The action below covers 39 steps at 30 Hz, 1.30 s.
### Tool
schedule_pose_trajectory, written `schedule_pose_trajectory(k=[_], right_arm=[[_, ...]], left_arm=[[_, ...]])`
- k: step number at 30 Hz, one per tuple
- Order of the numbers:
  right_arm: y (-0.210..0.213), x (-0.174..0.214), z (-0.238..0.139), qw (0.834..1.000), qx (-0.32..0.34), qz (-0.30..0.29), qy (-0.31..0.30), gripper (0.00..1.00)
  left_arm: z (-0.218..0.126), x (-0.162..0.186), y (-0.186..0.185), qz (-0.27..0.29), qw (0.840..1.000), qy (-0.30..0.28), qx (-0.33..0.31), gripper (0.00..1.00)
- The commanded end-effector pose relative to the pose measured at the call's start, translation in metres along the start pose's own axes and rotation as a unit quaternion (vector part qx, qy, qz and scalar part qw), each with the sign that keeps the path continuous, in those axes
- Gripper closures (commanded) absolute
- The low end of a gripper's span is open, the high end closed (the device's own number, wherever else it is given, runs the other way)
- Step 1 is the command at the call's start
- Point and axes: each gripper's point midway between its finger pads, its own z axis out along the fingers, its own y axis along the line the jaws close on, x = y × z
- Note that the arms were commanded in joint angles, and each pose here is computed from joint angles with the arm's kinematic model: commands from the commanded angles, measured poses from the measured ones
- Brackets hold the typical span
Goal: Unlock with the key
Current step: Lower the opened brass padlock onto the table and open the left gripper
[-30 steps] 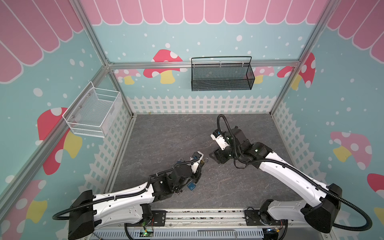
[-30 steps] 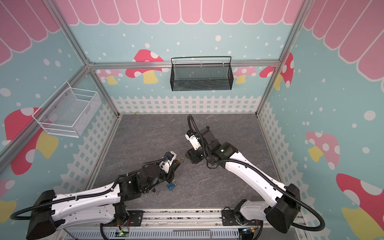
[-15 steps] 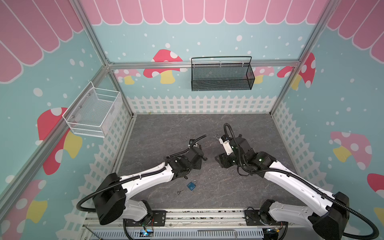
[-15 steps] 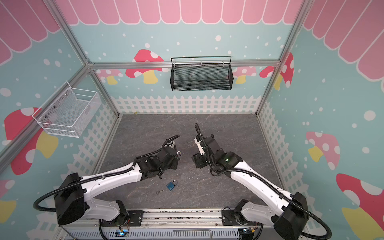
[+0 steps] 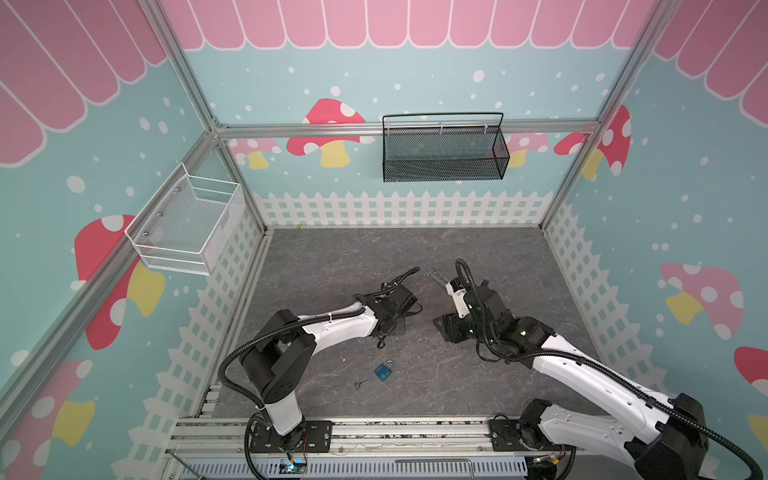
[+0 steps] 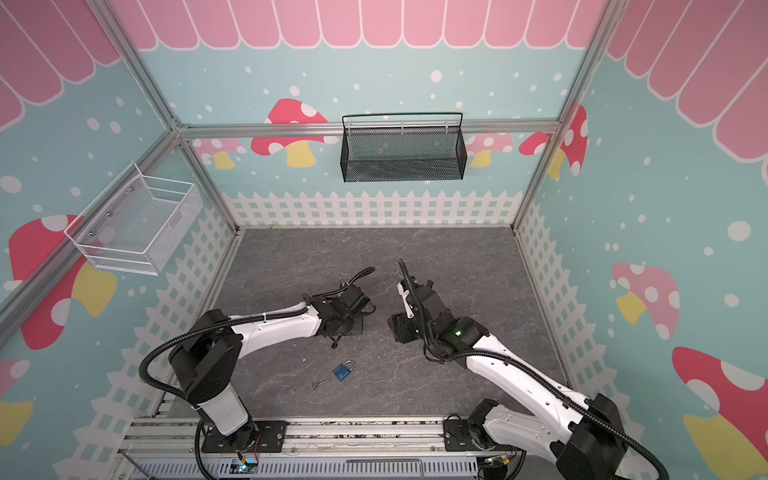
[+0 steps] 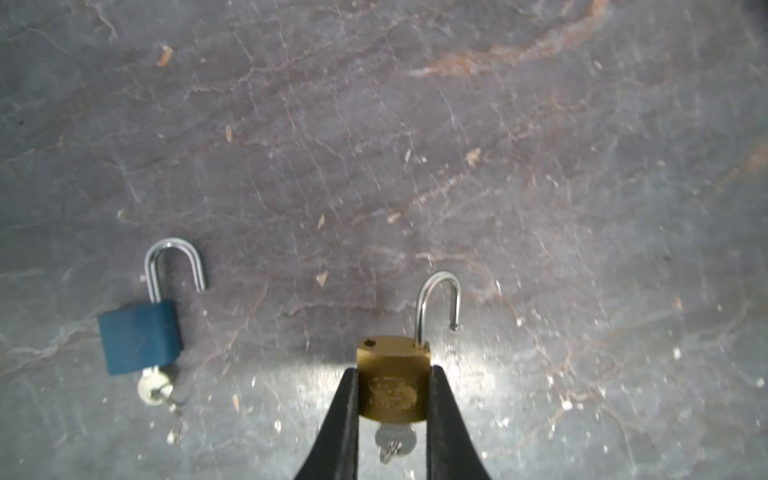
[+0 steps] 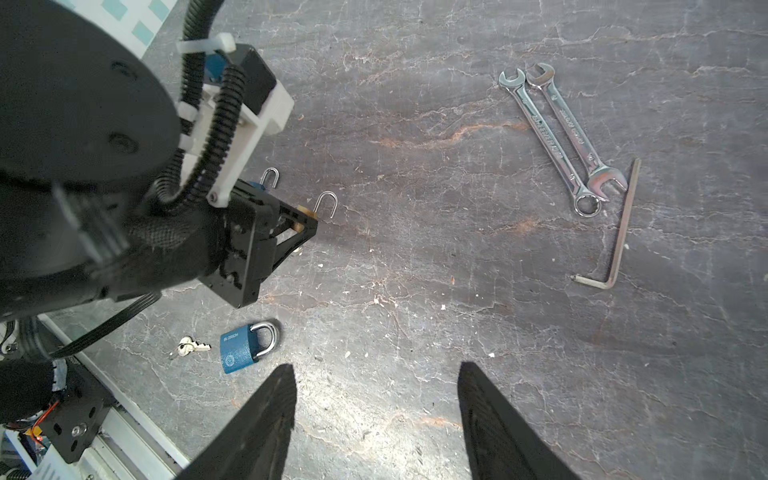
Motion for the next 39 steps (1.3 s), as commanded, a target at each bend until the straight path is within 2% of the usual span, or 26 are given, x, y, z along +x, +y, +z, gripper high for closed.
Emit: schedule_pose_trajectory(k=[1,12,16,21,27,32,39], right_arm=[[-0.004,-0.007,-0.002,1.000,0.007,0.012,-0.019,0.35],[-0.007,-0.007,0.000,1.000,0.009,0.010,-0.021,0.35],[-0.004,-0.010,0.000,1.000,0.004,0.010,-0.023,0.35],[-0.002,-0.012,-0.001,1.000,-0.001,0.013,-0.027,0.35],[0.000,-0.013,-0.002,1.000,-0.008,0.013,-0.026,0.35],[0.006,-0.019,-0.008,0.999,-0.018,0.003,-0.027,0.35],[0.026,-0.017,-0.007,0.998,-0.066,0.006,0.001,0.35]], left_arm=[[0.004,-0.009,-0.004,-0.024,1.000,0.003,-0.002,1.00],[0.024,-0.006,0.004,-0.021,0.998,0.029,-0.042,1.00],[0.026,-0.002,0.004,-0.022,0.998,0.037,-0.041,0.92],[0.025,-0.003,0.004,-0.024,0.998,0.036,-0.040,0.74],[0.017,-0.007,0.003,-0.026,0.999,0.030,-0.033,0.62],[-0.001,-0.014,0.003,-0.032,0.999,0.015,-0.022,0.56],[-0.050,-0.029,0.016,-0.056,0.998,-0.038,0.009,0.54]])
